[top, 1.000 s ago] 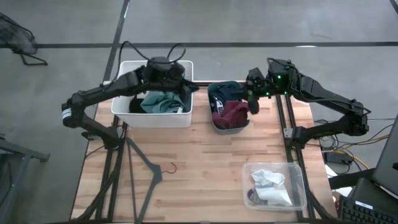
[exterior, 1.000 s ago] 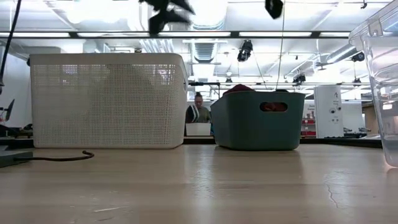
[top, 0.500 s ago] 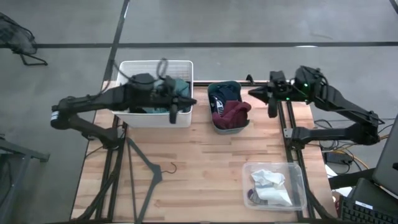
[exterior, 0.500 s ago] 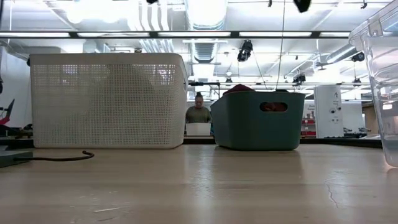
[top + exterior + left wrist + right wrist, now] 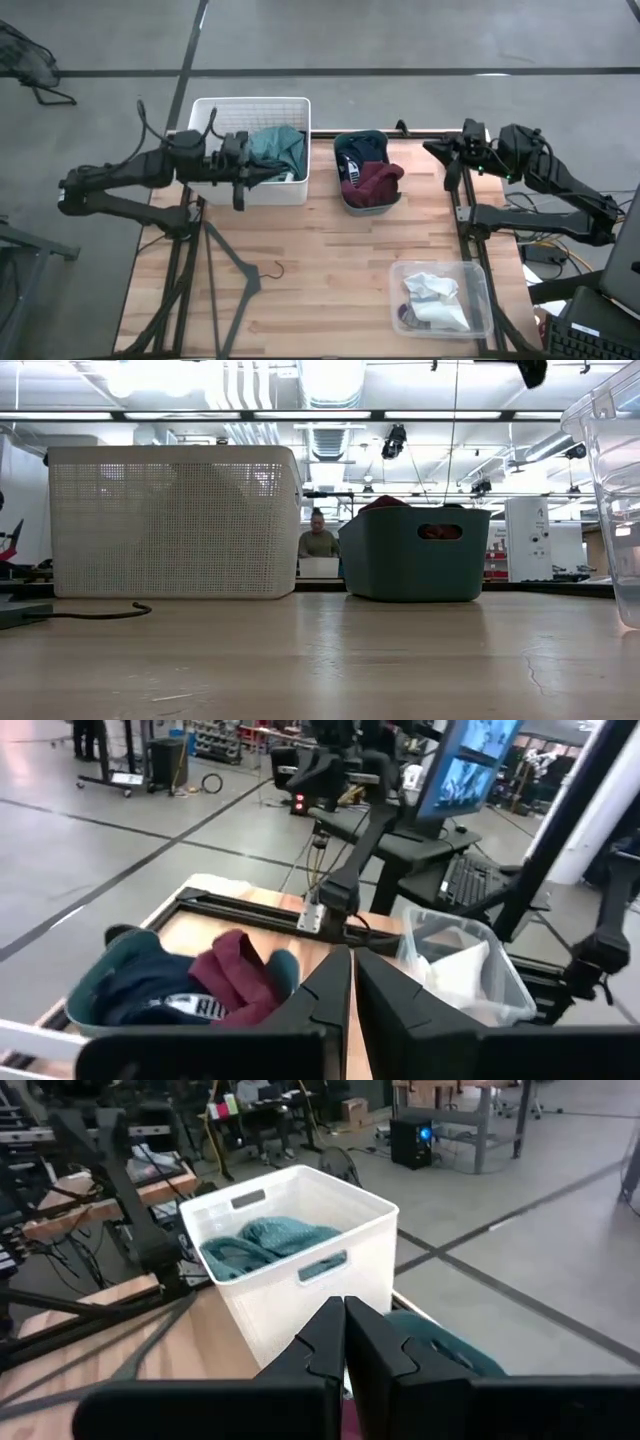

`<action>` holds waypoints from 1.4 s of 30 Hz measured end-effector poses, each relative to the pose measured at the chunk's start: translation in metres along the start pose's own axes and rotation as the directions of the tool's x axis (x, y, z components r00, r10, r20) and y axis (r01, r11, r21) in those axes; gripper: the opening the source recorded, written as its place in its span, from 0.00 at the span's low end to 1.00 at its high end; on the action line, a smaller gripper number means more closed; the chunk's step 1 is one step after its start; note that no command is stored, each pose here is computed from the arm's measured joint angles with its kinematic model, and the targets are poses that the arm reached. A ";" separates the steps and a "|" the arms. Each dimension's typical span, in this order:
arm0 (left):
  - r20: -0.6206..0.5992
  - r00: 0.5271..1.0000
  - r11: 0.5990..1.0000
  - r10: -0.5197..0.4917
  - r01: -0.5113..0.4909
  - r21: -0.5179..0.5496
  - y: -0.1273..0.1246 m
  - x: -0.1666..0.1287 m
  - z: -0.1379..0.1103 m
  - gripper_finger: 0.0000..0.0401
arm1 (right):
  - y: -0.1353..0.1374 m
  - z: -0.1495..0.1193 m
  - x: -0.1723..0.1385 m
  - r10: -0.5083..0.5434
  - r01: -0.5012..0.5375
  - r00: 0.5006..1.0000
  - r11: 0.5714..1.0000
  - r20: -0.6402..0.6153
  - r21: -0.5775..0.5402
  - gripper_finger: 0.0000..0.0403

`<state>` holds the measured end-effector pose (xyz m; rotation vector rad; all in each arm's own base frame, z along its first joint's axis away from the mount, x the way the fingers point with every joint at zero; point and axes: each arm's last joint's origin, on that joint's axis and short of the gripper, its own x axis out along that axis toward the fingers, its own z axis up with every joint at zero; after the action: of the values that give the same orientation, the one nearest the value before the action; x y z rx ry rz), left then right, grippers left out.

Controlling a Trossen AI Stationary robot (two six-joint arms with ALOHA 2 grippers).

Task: Pick & Place Cloths
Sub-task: Return to Home Position

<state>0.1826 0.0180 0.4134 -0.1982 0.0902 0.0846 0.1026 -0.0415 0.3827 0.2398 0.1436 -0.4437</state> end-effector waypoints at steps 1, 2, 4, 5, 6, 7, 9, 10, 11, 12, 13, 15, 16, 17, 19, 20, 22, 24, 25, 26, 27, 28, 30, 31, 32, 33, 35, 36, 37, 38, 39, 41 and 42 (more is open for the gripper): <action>0.003 1.000 1.000 -0.007 0.007 0.000 0.000 -0.002 -0.007 0.06 | -0.001 -0.004 -0.002 -0.002 0.002 1.000 1.000 0.000 -0.001 0.02; 0.004 1.000 1.000 -0.013 0.013 -0.001 0.001 -0.003 -0.015 0.06 | -0.002 -0.009 -0.004 -0.004 0.004 1.000 1.000 0.000 -0.004 0.02; 0.014 1.000 1.000 -0.028 0.027 0.011 0.001 -0.009 -0.030 0.06 | -0.004 -0.018 -0.008 -0.003 0.003 1.000 1.000 0.000 -0.005 0.02; 0.025 0.999 0.999 -0.037 0.037 0.012 0.001 -0.013 -0.036 0.06 | -0.005 -0.022 -0.010 -0.001 0.001 1.000 1.000 0.004 -0.005 0.02; 0.043 0.998 0.999 -0.043 0.042 0.014 0.001 -0.018 -0.040 0.06 | -0.006 -0.026 -0.013 0.003 -0.003 1.000 1.000 0.007 -0.006 0.02; 0.059 0.997 0.999 -0.040 0.040 0.014 0.002 -0.023 -0.045 0.06 | -0.007 -0.030 -0.015 0.003 -0.003 1.000 1.000 0.010 -0.007 0.02; 0.076 0.996 0.999 -0.035 0.034 0.017 0.004 -0.034 -0.055 0.06 | -0.010 -0.040 -0.018 0.003 -0.003 1.000 1.000 0.011 -0.008 0.02; 0.080 0.996 0.999 -0.029 0.028 0.017 0.005 -0.038 -0.060 0.06 | -0.011 -0.045 -0.019 0.002 -0.002 1.000 1.000 0.009 -0.006 0.02; 0.088 0.996 1.000 -0.020 0.018 0.015 0.007 -0.042 -0.066 0.06 | -0.012 -0.049 -0.019 0.002 -0.002 1.000 1.000 0.008 -0.001 0.02; 0.100 0.995 1.000 -0.002 0.001 0.009 0.008 -0.046 -0.071 0.06 | -0.013 -0.053 -0.020 0.003 -0.003 1.000 1.000 0.007 0.003 0.02; 0.114 0.993 1.000 0.006 -0.006 0.002 0.010 -0.049 -0.076 0.06 | -0.014 -0.057 -0.021 0.005 -0.006 1.000 1.000 0.007 0.007 0.02; 0.140 0.990 1.000 0.023 -0.023 -0.003 0.012 -0.053 -0.086 0.06 | -0.015 -0.064 -0.022 0.022 -0.022 1.000 1.000 0.005 0.007 0.02; 0.159 0.987 1.000 0.024 -0.023 -0.005 0.013 -0.054 -0.090 0.06 | -0.015 -0.067 -0.023 0.040 -0.040 0.999 0.999 0.002 -0.002 0.02; 0.177 0.984 1.000 0.024 -0.023 -0.006 0.014 -0.055 -0.095 0.06 | -0.015 -0.071 -0.023 0.060 -0.060 0.998 0.998 -0.004 -0.014 0.02; 0.212 0.977 1.000 0.022 -0.021 -0.008 0.016 -0.058 -0.104 0.06 | -0.016 -0.078 -0.024 0.088 -0.088 0.996 0.996 -0.010 -0.027 0.02; 0.220 0.975 1.000 0.020 -0.019 -0.009 0.018 -0.058 -0.110 0.06 | -0.016 -0.082 -0.024 0.097 -0.097 0.995 0.995 -0.012 -0.027 0.02; 0.225 0.974 1.000 0.019 -0.015 -0.020 0.020 -0.061 -0.121 0.06 | -0.017 -0.090 -0.025 0.134 -0.134 0.991 0.990 -0.025 -0.032 0.02; 0.222 0.975 0.999 0.020 -0.014 -0.032 0.022 -0.063 -0.132 0.06 | -0.017 -0.098 -0.025 0.176 -0.177 0.984 0.984 -0.037 -0.031 0.02; 0.222 0.975 0.999 0.020 -0.012 -0.039 0.023 -0.064 -0.136 0.06 | -0.017 -0.101 -0.025 0.212 -0.213 0.976 0.977 -0.041 -0.030 0.02; 0.225 0.974 0.999 0.020 -0.010 -0.045 0.024 -0.066 -0.139 0.06 | -0.016 -0.104 -0.024 0.260 -0.262 0.964 0.965 -0.049 -0.030 0.02; 0.228 0.974 0.999 0.019 -0.009 -0.046 0.024 -0.067 -0.142 0.06 | -0.015 -0.108 -0.023 0.317 -0.319 0.946 0.947 -0.060 -0.028 0.02; 0.231 0.973 0.999 0.019 -0.008 -0.046 0.025 -0.068 -0.144 0.06 | -0.014 -0.112 -0.022 0.375 -0.378 0.924 0.926 -0.074 -0.026 0.02; 0.247 0.969 0.999 0.015 -0.005 -0.041 0.025 -0.070 -0.147 0.06 | -0.014 -0.118 -0.019 0.437 -0.440 0.896 0.898 -0.077 -0.028 0.02; 0.265 0.964 0.999 0.013 -0.003 -0.037 0.025 -0.072 -0.147 0.06 | -0.014 -0.120 -0.018 0.443 -0.445 0.894 0.895 -0.062 -0.026 0.02; 0.284 0.959 0.999 0.017 -0.006 -0.038 0.026 -0.074 -0.147 0.06 | -0.014 -0.122 -0.017 0.439 -0.440 0.897 0.898 -0.048 -0.026 0.02; 0.291 0.957 0.999 0.019 -0.009 -0.037 0.026 -0.075 -0.149 0.06 | -0.015 -0.125 -0.017 0.424 -0.425 0.905 0.905 -0.036 -0.029 0.02; 0.290 0.956 0.999 0.032 -0.024 -0.030 0.027 -0.078 -0.154 0.06 | -0.018 -0.130 -0.016 0.393 -0.394 0.919 0.918 -0.028 -0.041 0.02; 0.299 0.953 0.999 0.040 -0.033 -0.028 0.028 -0.080 -0.155 0.06 | -0.018 -0.133 -0.016 0.384 -0.385 0.923 0.922 -0.027 -0.039 0.02; 0.311 0.949 0.999 0.049 -0.041 -0.031 0.028 -0.082 -0.156 0.06 | -0.019 -0.137 -0.016 0.380 -0.381 0.924 0.924 -0.028 -0.035 0.02; 0.316 0.947 0.998 0.062 -0.054 -0.035 0.029 -0.083 -0.158 0.06 | -0.020 -0.140 -0.016 0.379 -0.379 0.925 0.925 -0.029 -0.032 0.02; 0.319 0.946 0.998 0.066 -0.058 -0.037 0.030 -0.083 -0.160 0.06 | -0.021 -0.143 -0.015 0.376 -0.377 0.926 0.926 -0.025 -0.034 0.02; 0.297 0.952 0.997 0.070 -0.061 -0.040 0.032 -0.081 -0.170 0.06 | -0.022 -0.148 -0.015 0.379 -0.378 0.926 0.925 -0.004 -0.042 0.02; 0.292 0.954 0.997 0.070 -0.060 -0.045 0.033 -0.081 -0.174 0.06 | -0.022 -0.150 -0.014 0.382 -0.380 0.924 0.923 0.020 -0.051 0.02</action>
<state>0.0852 0.0090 0.2452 -0.2164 -0.2022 0.1804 0.0674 -0.0163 0.2362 0.2091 0.0751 -0.0551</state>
